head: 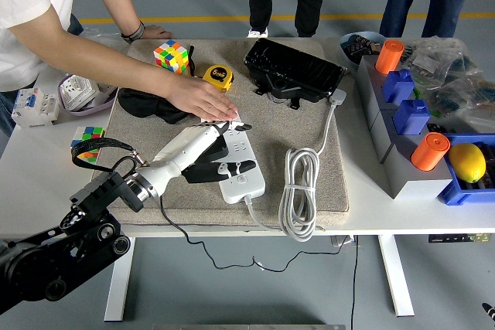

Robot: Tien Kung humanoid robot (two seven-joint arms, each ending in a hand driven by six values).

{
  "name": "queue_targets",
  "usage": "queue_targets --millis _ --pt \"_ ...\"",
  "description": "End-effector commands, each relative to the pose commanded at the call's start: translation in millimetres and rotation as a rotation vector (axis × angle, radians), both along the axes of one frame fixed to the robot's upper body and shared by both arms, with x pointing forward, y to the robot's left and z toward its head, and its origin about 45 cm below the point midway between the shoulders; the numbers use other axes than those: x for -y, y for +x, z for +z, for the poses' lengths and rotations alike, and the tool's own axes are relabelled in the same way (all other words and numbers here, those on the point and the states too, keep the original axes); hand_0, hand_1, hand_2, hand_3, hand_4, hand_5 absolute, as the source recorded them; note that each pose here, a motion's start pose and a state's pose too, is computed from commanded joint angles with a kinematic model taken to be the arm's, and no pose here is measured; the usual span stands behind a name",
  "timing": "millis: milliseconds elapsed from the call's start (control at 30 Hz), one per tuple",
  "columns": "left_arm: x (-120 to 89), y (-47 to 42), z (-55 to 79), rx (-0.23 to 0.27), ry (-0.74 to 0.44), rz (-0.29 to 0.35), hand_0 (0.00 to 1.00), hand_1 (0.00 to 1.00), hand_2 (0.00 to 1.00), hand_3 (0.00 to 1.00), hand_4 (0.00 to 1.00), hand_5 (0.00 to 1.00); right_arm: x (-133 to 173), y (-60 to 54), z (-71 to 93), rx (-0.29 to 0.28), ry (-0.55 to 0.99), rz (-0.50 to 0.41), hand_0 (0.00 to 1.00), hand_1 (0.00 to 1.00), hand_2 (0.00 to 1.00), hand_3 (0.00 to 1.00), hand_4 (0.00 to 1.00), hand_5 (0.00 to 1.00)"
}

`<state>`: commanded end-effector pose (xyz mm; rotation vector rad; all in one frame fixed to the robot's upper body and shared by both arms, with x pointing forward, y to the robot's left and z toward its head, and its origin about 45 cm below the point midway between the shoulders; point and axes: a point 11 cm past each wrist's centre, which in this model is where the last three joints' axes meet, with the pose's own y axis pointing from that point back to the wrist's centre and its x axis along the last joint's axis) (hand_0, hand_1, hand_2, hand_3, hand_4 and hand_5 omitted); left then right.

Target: Put the plug near the board,insert it into the board,press the button,pull the plug out

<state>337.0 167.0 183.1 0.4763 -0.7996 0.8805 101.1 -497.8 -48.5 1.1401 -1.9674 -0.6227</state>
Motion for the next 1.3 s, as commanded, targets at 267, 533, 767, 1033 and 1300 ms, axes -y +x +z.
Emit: queue_targets --millis 267,533,767,1033,1300 --pt "10.7 -11.1 22.0 -0.064 0.037 -0.015 0.212 0.389 0.432 0.840 0.782 0.193 1.1 0.9 0.8 0.000 -0.002 0.004 0.600 0.591 0.581 0.547 0.888 0.298" --pt "21.3 -19.5 31.0 -0.179 0.114 -0.038 0.108 0.205 0.286 0.884 0.672 0.052 2.4 0.9 1.6 -0.004 -0.005 0.012 0.599 0.589 0.581 0.547 0.888 0.297" --pt "21.0 -23.7 19.9 -0.303 0.220 -0.038 0.053 0.107 0.192 0.912 0.754 0.002 3.5 0.5 2.0 -0.008 -0.008 0.018 0.602 0.591 0.580 0.548 0.888 0.297" --pt "21.7 -27.5 10.6 -0.372 0.328 -0.052 0.044 0.117 0.182 0.922 0.765 0.002 5.1 1.1 3.1 -0.007 -0.012 0.021 0.602 0.591 0.580 0.547 0.889 0.297" --pt "23.2 -24.1 -3.4 -0.386 0.383 -0.050 0.044 0.113 0.177 0.920 0.771 0.002 5.1 0.9 3.1 -0.008 -0.013 0.023 0.602 0.590 0.580 0.548 0.889 0.297"
